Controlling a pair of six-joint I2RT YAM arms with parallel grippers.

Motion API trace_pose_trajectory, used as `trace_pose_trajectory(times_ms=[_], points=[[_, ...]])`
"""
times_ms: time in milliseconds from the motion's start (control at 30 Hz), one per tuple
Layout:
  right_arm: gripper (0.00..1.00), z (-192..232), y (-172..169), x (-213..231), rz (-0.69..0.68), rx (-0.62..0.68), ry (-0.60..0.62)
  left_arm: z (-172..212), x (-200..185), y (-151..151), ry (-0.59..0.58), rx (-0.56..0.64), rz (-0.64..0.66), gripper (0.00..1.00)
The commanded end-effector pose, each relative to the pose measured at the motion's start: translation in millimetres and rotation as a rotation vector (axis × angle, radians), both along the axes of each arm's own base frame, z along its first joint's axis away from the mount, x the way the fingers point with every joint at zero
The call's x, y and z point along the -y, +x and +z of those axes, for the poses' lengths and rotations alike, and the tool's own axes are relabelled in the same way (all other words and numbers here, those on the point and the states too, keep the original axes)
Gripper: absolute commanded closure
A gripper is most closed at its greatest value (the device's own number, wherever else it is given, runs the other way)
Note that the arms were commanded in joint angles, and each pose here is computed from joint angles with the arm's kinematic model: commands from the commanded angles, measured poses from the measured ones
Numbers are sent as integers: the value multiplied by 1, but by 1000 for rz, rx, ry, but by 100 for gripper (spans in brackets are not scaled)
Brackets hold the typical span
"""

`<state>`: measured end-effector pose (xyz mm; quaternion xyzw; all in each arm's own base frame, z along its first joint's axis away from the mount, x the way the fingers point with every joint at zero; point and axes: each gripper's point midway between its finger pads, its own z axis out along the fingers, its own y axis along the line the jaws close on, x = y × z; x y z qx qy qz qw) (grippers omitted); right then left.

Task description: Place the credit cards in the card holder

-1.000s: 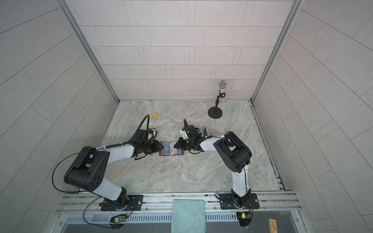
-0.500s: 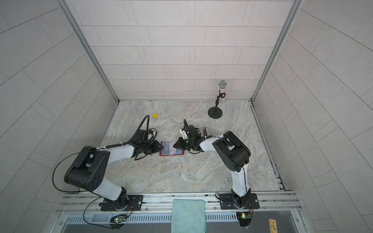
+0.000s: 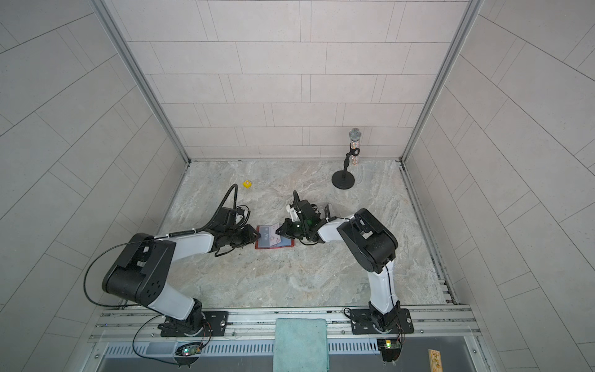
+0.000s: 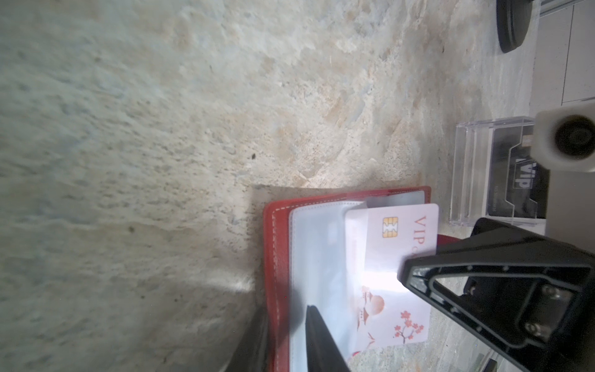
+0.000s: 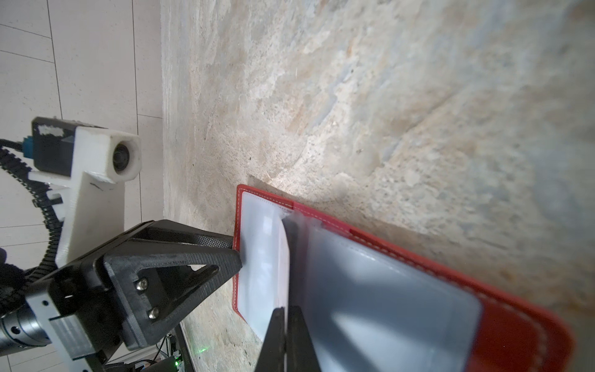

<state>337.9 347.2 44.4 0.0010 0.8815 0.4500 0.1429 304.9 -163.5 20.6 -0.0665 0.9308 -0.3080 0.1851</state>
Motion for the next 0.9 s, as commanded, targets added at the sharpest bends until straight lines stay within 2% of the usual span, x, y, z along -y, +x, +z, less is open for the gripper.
trace_pose_trajectory(times_ms=[0,200,667,867], points=[[100,-22,-6,5,-22,-37,-34,-22,-5,-22,23,-97,-1,73],[100,-28,-10,8,-25,-43,-45,-24,-6,-22,25,-98,6,75],[99,-40,-17,15,-12,-48,-143,-19,-2,-21,0,-90,8,100],[80,-34,-16,21,-14,-27,-187,-18,-3,-21,2,-85,11,100]])
